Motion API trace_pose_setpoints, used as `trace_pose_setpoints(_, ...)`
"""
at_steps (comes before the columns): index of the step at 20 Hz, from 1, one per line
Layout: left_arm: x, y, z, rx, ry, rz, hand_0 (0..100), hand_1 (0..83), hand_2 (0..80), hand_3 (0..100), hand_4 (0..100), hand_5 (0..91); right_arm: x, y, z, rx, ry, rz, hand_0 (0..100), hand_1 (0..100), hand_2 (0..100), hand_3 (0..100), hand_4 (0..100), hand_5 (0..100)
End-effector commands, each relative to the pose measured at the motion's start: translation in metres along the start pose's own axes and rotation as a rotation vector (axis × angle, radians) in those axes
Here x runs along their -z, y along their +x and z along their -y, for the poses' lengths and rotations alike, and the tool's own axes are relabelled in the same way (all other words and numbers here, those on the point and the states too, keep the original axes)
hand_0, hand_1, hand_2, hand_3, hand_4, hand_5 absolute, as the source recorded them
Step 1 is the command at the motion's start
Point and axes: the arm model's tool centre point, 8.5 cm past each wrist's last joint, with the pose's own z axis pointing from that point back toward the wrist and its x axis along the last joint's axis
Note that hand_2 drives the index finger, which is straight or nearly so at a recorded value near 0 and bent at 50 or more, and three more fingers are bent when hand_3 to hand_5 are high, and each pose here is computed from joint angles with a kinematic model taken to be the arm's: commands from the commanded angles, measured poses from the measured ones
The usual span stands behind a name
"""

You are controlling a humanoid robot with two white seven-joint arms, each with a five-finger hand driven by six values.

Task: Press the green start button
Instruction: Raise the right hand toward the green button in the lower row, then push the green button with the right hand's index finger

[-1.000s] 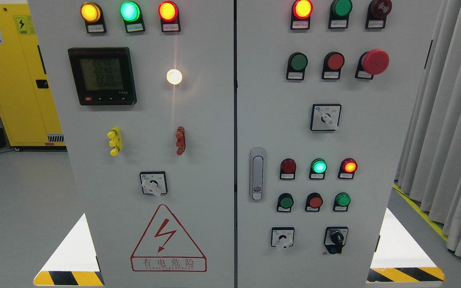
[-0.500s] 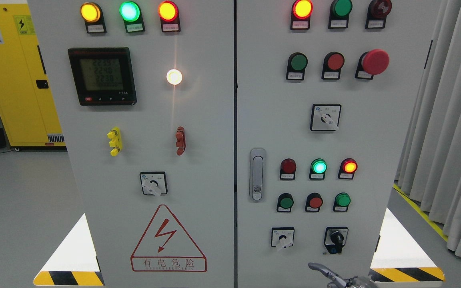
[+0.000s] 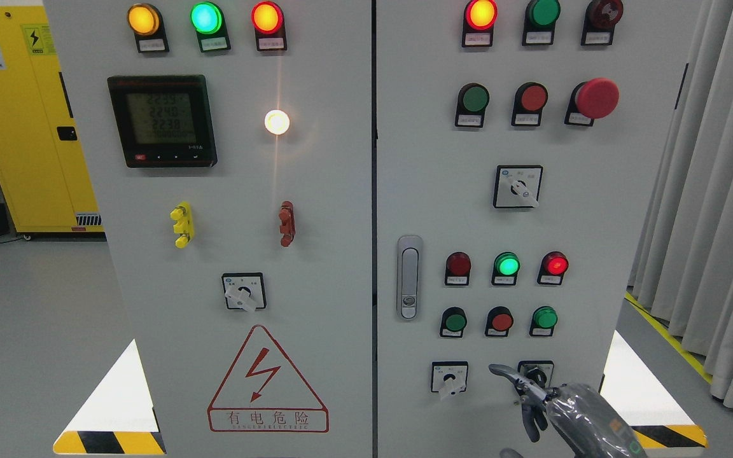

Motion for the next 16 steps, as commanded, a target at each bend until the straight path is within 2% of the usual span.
trace_pose_setpoints(1, 0.002, 0.028, 0.000, 0.004, -0.002, 0.057, 12, 55.6, 0.0, 0, 0, 0.0, 0.028, 0.006, 0.003, -0.042, 0.025, 0.029, 42, 73, 0, 85, 87, 98)
trace_pose_setpoints(9, 0.002, 0.028, 0.000, 0.004, -0.002, 0.057, 12, 55.6, 0.0, 0, 0, 0.0, 0.045, 0.007, -0.007, -0.021, 0.052, 0.030, 54, 72, 0, 85, 87, 97)
trace_pose_setpoints(16, 0.002, 0.028, 0.000, 0.004, -0.002, 0.057, 12, 55.6, 0.0, 0, 0, 0.0, 0.050, 0.005, -0.008, -0.015, 0.058, 0.027, 58, 71, 0, 85, 86, 97)
